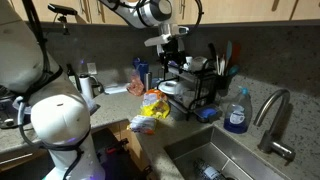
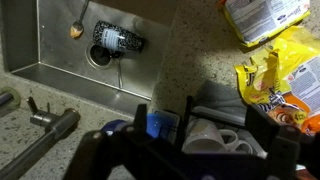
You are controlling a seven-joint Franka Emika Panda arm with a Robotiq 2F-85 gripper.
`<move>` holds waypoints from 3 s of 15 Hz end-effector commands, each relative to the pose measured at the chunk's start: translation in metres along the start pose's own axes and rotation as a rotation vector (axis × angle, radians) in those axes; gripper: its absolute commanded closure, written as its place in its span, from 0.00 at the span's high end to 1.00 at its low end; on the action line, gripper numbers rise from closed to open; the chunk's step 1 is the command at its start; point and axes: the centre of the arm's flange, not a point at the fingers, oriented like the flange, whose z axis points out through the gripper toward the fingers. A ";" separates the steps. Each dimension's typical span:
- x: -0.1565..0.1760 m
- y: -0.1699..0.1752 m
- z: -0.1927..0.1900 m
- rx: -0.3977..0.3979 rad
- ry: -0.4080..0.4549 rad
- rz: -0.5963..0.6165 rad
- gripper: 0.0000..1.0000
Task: Make the flask stand in the sink
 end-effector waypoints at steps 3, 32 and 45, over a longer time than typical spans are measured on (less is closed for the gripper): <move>0.003 0.003 0.005 0.007 -0.016 0.019 1.00; -0.014 0.147 0.165 0.254 -0.236 0.238 1.00; -0.012 0.212 0.231 0.436 -0.184 0.281 1.00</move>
